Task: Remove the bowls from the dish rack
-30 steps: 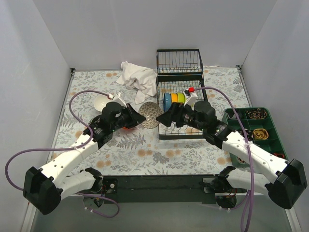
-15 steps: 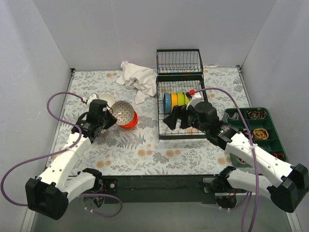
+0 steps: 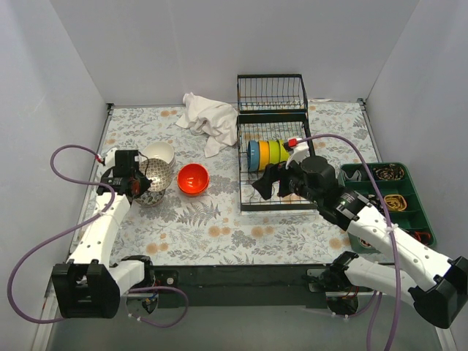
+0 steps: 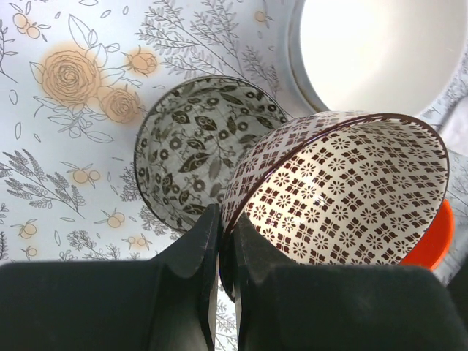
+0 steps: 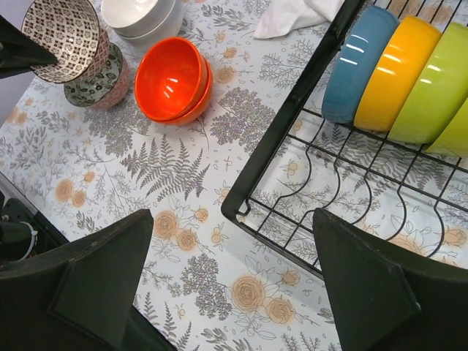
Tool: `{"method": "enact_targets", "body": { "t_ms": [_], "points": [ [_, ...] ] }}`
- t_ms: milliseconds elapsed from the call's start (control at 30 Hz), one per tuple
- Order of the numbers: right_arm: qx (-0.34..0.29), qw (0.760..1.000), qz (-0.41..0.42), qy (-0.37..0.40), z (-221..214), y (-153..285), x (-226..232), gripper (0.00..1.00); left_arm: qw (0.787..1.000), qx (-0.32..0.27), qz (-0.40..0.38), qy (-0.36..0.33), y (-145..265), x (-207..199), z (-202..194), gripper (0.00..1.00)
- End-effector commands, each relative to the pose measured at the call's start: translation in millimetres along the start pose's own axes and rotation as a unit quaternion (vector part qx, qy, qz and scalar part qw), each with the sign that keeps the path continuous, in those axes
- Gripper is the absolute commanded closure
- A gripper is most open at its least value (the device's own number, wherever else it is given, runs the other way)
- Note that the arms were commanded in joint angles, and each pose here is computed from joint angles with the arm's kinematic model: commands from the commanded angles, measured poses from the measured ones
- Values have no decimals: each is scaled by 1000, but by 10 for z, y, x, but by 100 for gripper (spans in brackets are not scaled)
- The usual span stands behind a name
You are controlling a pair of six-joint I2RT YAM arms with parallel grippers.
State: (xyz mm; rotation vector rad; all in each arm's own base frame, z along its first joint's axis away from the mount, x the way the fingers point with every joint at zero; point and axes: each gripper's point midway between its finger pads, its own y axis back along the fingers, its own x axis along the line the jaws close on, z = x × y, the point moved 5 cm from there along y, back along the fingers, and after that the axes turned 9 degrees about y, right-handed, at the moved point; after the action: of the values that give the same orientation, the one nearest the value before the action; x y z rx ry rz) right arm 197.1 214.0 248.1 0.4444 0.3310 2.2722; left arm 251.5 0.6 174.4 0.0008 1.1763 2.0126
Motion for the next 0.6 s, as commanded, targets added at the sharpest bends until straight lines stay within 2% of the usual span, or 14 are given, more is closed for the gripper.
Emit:
{"method": "enact_targets", "body": {
  "t_ms": [0,267,467,567],
  "points": [
    [-14,1000,-11,24,20,94,-45,1,999,-33,7,25,-140,40,217,100],
    [-8,999,-25,29,-73,148,-102,1,998,0,34,56,-371,282,186,100],
    [1,999,-28,31,-100,128,-112,1,997,28,23,65,-401,316,76,100],
    [4,999,-30,31,-90,103,-117,1,997,43,19,64,-394,319,27,92]
  ]
}}
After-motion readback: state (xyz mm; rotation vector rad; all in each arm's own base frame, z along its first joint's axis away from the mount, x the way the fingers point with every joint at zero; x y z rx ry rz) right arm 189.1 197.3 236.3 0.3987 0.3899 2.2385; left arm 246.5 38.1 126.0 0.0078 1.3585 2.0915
